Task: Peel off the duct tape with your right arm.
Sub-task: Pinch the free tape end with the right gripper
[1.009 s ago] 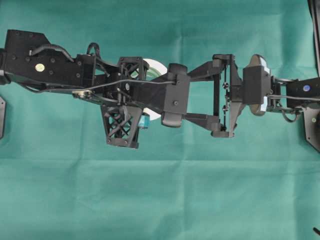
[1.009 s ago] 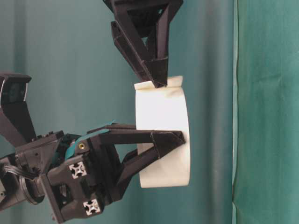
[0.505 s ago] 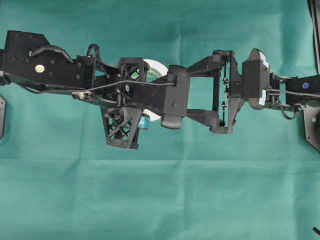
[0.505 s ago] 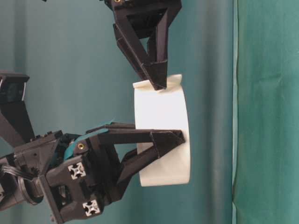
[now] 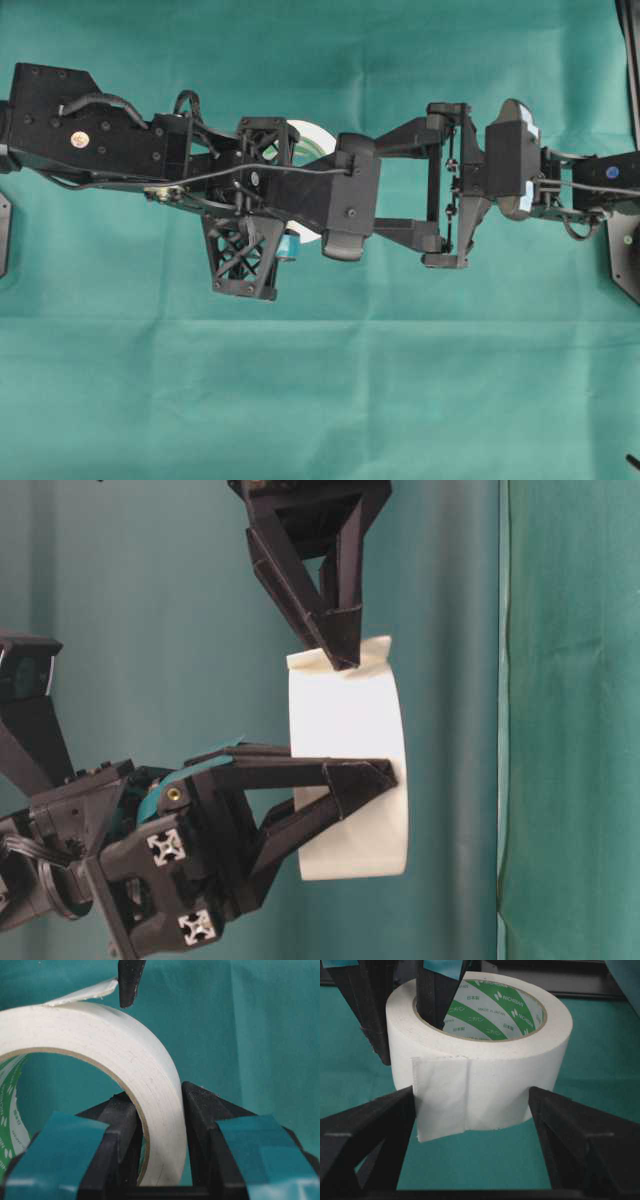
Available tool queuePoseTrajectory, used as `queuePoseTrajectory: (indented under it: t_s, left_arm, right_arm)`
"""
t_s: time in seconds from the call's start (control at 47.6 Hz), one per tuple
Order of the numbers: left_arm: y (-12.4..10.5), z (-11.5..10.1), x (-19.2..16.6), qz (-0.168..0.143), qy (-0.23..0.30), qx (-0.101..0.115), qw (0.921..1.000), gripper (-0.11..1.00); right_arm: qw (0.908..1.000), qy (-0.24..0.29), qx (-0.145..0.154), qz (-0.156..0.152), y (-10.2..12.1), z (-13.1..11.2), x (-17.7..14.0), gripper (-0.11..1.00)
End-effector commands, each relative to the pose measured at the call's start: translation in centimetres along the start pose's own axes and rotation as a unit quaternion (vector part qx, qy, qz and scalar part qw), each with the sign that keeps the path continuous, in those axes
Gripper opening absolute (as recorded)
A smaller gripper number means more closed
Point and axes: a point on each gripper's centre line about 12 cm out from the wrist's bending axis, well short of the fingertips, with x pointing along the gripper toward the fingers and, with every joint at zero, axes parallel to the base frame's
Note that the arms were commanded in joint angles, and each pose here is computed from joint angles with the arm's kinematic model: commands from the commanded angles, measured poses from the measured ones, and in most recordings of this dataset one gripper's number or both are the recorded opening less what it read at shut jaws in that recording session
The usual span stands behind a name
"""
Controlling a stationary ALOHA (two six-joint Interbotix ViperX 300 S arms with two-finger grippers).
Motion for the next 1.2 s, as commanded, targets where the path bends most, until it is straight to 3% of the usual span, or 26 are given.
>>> queuePoseTrajectory:
  t_s: [0.0, 0.357, 0.547, 0.967, 1.177]
  left_arm:
    - [-0.35, 1.00, -1.99, 0.001, -0.030, 0.006, 0.9995, 0.20]
    - [-0.36, 0.91, -1.84, 0.001, -0.028, 0.006, 0.9996, 0.20]
    - [-0.36, 0.95, -1.88, 0.001, -0.028, 0.006, 0.9996, 0.20]
    - [-0.63, 0.93, -1.84, -0.002, -0.028, 0.007, 0.9996, 0.20]
    - [-0.69, 0.84, -1.76, -0.002, -0.026, 0.009, 0.9996, 0.20]
  right_arm:
    - [0.9999, -0.016, 0.002, -0.002, -0.13, 0.85, -0.17, 0.41]
    - [0.9998, -0.017, 0.005, -0.004, -0.19, 0.82, -0.66, 0.40]
    - [0.9997, -0.022, 0.005, -0.004, -0.19, 0.92, -0.66, 0.26]
    - [0.9997, -0.024, 0.005, -0.004, -0.20, 0.98, -0.66, 0.23]
    - [0.9997, -0.022, 0.008, -0.007, -0.31, 0.87, -0.71, 0.04]
